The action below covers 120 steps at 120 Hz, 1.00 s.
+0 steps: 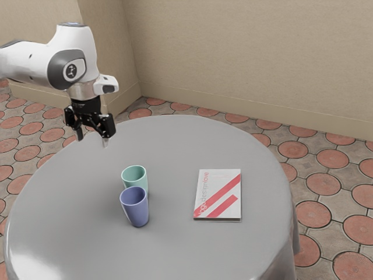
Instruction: Place the left cup onto the right cup
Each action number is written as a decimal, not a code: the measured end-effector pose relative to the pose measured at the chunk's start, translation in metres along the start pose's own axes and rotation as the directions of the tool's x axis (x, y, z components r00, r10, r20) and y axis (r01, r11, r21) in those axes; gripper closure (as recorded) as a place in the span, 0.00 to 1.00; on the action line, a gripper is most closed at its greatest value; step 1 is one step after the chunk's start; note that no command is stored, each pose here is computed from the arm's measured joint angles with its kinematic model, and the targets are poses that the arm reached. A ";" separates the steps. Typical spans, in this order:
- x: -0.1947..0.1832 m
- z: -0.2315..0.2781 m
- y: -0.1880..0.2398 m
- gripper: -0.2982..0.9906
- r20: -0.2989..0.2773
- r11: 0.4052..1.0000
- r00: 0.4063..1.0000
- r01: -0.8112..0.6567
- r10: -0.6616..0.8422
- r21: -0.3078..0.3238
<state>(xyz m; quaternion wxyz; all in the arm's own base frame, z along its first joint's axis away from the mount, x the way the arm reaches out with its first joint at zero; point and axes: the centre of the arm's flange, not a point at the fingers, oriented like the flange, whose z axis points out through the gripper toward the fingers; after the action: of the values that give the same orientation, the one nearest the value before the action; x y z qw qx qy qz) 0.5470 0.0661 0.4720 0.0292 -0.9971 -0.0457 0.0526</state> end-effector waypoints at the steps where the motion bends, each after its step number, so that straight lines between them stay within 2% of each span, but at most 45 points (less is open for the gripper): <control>1: 0.000 0.002 0.000 0.23 0.002 1.000 1.000 0.002 -0.002 -0.003; 24: 0.007 0.045 -0.006 0.23 0.028 0.998 0.999 0.040 -0.038 -0.046; 48: 0.024 0.070 0.002 0.23 0.013 0.995 0.998 0.057 -0.056 -0.083; 68: 0.034 0.080 0.007 0.23 -0.010 0.994 0.998 0.059 -0.060 -0.089; 120: 0.050 0.116 0.011 0.23 -0.018 0.995 0.998 0.058 -0.059 -0.077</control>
<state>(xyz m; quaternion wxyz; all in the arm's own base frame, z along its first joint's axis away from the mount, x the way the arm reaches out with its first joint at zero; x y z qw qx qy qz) 0.5851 0.0656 0.3511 -0.0069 -0.9962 -0.0766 0.0397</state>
